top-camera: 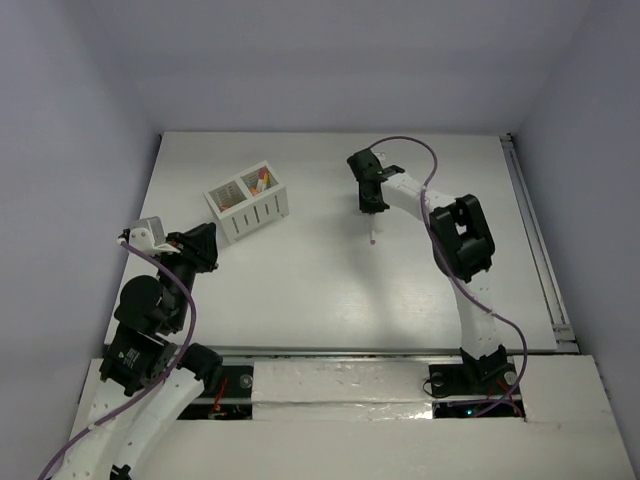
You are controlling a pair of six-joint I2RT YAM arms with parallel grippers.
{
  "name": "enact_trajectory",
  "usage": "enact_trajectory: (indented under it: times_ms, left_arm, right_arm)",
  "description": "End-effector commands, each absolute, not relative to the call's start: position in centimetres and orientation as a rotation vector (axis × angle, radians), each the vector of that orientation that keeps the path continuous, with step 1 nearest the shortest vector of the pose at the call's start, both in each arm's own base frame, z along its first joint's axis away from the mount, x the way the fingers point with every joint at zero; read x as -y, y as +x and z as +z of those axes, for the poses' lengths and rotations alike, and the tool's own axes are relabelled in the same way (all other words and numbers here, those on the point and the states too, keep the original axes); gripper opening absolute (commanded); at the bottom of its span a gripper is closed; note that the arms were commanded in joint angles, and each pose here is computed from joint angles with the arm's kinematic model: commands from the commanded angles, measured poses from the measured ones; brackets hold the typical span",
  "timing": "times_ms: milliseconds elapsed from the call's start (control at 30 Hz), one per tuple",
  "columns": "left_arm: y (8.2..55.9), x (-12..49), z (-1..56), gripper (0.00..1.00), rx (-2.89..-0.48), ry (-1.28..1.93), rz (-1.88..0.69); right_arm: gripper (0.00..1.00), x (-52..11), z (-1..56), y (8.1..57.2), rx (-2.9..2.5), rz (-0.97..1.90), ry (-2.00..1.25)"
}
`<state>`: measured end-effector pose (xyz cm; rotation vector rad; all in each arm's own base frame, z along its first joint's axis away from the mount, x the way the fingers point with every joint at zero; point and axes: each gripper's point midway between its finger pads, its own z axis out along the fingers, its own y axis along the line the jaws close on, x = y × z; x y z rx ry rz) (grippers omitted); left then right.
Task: Sort the stationery into containers
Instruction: Pick up the pen from the center of the board, then place the pen in the storage box.
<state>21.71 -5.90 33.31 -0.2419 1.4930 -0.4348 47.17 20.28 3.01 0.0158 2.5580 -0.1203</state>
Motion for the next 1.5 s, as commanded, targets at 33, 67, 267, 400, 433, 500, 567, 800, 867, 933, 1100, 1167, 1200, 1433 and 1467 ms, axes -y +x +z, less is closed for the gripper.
enact_trajectory:
  times_ms: [33, 67, 267, 400, 433, 500, 567, 800, 867, 933, 1100, 1167, 1200, 1433, 1467]
  left_arm:
    - [21.3, 5.7, 35.2, 0.15, -1.426, -0.240, -0.454]
    - [21.4, 5.7, 35.1, 0.15, -1.429, -0.239, -0.453]
    - [21.6, 5.9, 35.0, 0.16, -1.435, -0.238, -0.453]
    - [21.8, 5.9, 34.9, 0.16, -1.442, -0.239, -0.444]
    - [21.9, 5.9, 34.8, 0.16, -1.445, -0.237, -0.444]
    - [22.0, 5.8, 34.7, 0.16, -1.448, -0.242, -0.436]
    - [22.1, 5.8, 34.6, 0.16, -1.451, -0.241, -0.435]
    - [22.3, 5.9, 34.3, 0.16, -1.464, -0.240, -0.425]
    - [22.4, 5.9, 34.3, 0.16, -1.465, -0.238, -0.425]
    - [22.5, 6.0, 34.2, 0.16, -1.468, -0.238, -0.424]
    - [22.6, 6.1, 34.1, 0.16, -1.473, -0.235, -0.424]
    - [22.6, 6.1, 34.2, 0.16, -1.473, -0.232, -0.424]
    - [22.6, 6.2, 34.1, 0.16, -1.475, -0.232, -0.426]
    - [22.7, 6.3, 34.2, 0.16, -1.476, -0.227, -0.426]
    - [22.7, 6.3, 34.2, 0.16, -1.476, -0.227, -0.426]
  right_arm:
    - [0.00, -22.1, 2.9, 45.5, -2.570, 0.034, -0.022]
    - [0.00, -23.9, 4.5, 46.6, -2.494, 0.161, -0.018]
    - [0.00, -29.4, 14.4, 46.7, -2.183, 0.650, -0.010]
    - [0.00, -32.3, 21.4, 47.7, -1.965, 0.893, -0.004]
    - [0.00, -32.9, 22.6, 47.9, -1.927, 0.939, -0.003]
    - [0.00, -34.1, 26.1, 48.7, -1.807, 1.044, 0.008]
    - [0.00, -35.9, 28.4, 49.2, -1.700, 1.091, 0.008]
    - [0.00, -41.1, 33.3, 51.7, -1.458, 1.125, -0.003]
    - [0.00, -42.4, 35.5, 52.0, -1.385, 1.121, -0.012]
    - [0.00, -44.5, 34.0, 52.4, -1.382, 1.089, -0.048]
    - [0.00, -47.4, 33.3, 53.2, -1.351, 0.990, -0.122]
    - [0.00, -48.0, 31.9, 53.4, -1.357, 0.947, -0.133]
    - [0.00, -48.5, 32.0, 53.1, -1.349, 0.941, -0.147]
    - [0.00, -50.7, 29.2, 52.9, -1.356, 0.788, -0.256]
    - [0.00, -50.4, 29.1, 53.2, -1.354, 0.761, -0.250]
